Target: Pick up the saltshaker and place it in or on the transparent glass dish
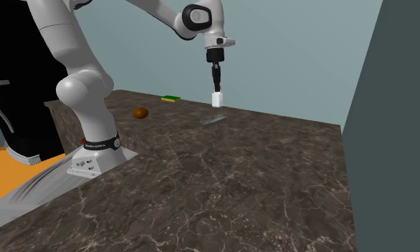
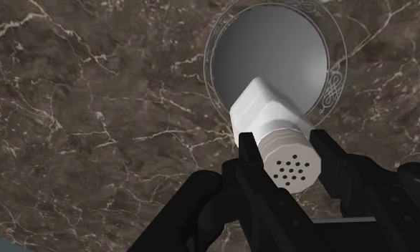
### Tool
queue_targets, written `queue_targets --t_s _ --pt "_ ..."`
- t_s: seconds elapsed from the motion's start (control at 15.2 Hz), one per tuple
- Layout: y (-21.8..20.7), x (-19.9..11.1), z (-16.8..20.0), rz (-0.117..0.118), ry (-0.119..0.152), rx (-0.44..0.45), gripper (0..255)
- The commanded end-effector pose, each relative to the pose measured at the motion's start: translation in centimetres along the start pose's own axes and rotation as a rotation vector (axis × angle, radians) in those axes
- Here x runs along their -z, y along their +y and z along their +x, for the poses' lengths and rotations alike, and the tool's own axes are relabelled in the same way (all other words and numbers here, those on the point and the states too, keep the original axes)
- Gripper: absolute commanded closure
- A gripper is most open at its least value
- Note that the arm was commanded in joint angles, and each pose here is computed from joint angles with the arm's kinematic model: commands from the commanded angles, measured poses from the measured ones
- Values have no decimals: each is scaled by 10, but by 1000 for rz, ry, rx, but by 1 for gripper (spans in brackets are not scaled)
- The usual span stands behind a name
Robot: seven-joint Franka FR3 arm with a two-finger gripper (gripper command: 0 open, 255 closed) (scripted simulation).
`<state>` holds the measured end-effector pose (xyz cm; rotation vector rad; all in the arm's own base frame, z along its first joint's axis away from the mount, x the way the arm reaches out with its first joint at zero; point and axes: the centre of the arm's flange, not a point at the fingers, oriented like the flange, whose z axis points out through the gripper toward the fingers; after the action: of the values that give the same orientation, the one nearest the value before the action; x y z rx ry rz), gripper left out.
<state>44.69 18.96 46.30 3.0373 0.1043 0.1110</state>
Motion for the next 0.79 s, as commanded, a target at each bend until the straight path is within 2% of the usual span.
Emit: queue_targets --t_s 0.0,0.46,0.73 --pt "0 -11 -1 0 0 0 255" --pt "-4 -47 -4 0 0 0 255" --pt "-4 -47 -4 0 0 0 255"
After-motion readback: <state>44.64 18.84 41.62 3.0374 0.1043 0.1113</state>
